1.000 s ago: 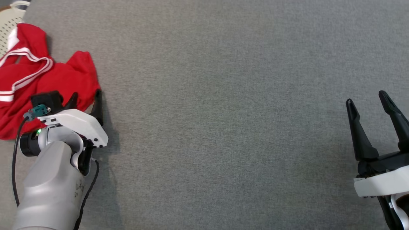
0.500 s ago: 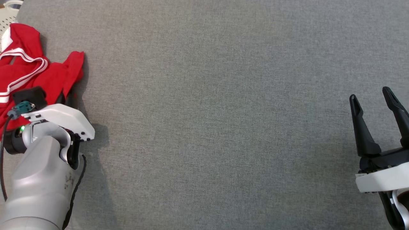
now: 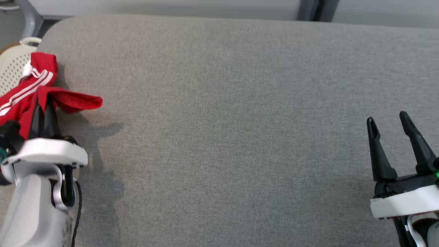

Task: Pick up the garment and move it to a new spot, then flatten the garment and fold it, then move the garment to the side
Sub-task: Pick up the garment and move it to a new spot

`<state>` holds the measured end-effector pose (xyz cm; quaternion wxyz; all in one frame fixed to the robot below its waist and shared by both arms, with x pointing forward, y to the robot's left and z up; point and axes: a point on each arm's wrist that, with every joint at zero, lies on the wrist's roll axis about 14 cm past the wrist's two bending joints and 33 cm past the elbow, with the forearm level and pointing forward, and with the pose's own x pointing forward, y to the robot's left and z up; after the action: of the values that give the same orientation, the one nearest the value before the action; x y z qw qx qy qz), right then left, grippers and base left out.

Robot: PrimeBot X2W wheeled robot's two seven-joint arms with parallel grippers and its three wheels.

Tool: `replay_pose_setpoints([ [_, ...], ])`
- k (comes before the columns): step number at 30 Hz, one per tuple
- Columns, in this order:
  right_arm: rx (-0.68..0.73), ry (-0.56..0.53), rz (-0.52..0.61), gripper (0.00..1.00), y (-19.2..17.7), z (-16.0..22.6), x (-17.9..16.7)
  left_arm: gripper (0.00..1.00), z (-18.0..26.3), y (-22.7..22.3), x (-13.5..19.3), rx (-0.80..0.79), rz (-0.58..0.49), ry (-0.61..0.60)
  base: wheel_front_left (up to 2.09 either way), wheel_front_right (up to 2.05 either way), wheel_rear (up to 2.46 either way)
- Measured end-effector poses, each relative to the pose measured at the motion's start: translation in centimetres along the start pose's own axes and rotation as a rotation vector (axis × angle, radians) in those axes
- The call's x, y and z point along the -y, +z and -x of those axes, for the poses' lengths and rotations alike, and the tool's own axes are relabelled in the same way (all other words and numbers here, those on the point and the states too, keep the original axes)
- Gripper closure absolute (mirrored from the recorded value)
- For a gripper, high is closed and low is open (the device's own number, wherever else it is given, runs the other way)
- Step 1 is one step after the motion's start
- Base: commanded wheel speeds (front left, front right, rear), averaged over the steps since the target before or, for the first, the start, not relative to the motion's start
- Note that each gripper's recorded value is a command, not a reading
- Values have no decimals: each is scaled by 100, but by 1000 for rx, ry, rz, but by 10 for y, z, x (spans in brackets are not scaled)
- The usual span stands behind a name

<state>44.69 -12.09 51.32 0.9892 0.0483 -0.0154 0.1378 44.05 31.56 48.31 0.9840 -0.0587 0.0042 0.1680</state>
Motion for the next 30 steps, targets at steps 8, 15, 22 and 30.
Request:
replay_pose_setpoints([
  [8, 39, -41, -4, 0, 20, 32, 0, 100, 49, 21, 16, 87, 24, -48, 0, 0, 0],
  [15, 33, -114, -4, 0, 22, 65, 14, 100, 80, 19, 60, 58, 53, -174, 0, 0, 0],
  [22, 40, -186, 0, 0, 27, 94, 29, 100, 97, 19, 116, 18, 66, -342, 0, 0, 0],
  [30, 59, -283, 5, 0, 34, 122, 50, 100, 110, 17, 208, -25, 79, -626, 0, 0, 0],
])
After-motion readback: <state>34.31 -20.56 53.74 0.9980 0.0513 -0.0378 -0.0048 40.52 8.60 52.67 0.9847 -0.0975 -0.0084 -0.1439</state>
